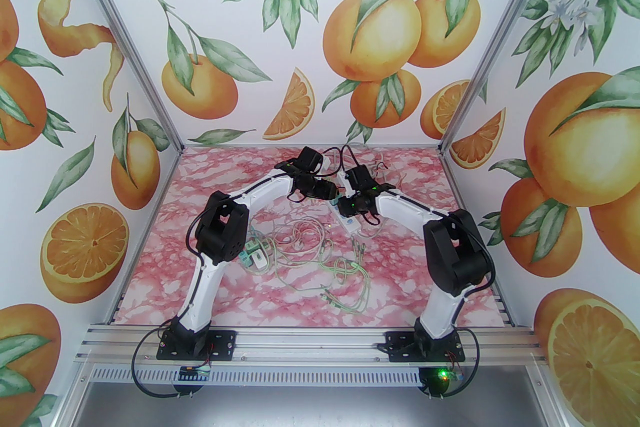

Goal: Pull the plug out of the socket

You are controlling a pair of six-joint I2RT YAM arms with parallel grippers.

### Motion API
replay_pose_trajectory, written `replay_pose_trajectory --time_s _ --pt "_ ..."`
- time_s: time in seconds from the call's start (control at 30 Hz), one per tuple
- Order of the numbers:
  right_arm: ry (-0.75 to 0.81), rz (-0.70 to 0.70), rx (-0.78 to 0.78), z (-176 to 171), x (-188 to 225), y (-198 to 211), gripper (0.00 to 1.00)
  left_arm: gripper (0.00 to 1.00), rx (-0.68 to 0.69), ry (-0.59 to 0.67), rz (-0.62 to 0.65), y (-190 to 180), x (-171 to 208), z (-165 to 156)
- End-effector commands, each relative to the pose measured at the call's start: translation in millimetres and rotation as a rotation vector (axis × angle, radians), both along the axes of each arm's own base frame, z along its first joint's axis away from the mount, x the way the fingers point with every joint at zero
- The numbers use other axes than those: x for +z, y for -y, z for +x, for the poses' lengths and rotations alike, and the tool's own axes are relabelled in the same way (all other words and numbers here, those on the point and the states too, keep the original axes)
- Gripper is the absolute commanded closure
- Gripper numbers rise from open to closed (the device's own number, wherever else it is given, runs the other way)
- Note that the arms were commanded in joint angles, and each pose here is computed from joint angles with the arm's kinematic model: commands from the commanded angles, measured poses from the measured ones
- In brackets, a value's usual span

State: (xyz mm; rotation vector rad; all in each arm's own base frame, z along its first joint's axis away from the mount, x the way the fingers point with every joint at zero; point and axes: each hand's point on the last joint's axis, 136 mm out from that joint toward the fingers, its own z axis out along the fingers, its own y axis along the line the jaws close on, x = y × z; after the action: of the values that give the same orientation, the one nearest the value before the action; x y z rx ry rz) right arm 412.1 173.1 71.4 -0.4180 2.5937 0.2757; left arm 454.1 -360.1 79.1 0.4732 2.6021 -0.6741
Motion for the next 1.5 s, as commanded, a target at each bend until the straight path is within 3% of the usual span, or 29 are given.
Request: replay_pose_trajectory --time_s 0.0,0.17,0.43,0.6,0.83,1.07,1.47 --pt "0.055 0.094 -0.045 11.3 38.6 2.9 0.83 0.42 0.015 -0.122 0.140 -24.9 -53.1 -16.8" --pt "0.059 0.091 -0.069 13.9 38.2 11.4 0.83 0.42 0.010 -0.121 0.147 -25.5 -52.4 -17.1" --pt "0.217 -0.199 -0.053 11.7 56.8 29.3 0.81 0.42 0.011 -0.129 0.165 -28.9 -56.0 -18.7" --pt "0.161 -0.084 -0.038 7.9 53.7 21.4 0.82 0.41 0.011 -0.128 0.162 -27.8 -54.7 -17.3" --pt "0.140 -0.065 -0.096 9.2 51.5 28.0 0.82 0.41 0.016 -0.091 0.131 -23.1 -29.8 -8.2" --pt "0.188 -0.061 -0.241 20.0 83.6 67.6 0.81 0.40 0.020 -0.044 0.065 -15.8 10.6 4.1" --pt "0.167 0.106 -0.447 9.3 100.7 120.6 0.80 0.34 0.020 0.012 -0.030 -7.9 67.7 11.2"
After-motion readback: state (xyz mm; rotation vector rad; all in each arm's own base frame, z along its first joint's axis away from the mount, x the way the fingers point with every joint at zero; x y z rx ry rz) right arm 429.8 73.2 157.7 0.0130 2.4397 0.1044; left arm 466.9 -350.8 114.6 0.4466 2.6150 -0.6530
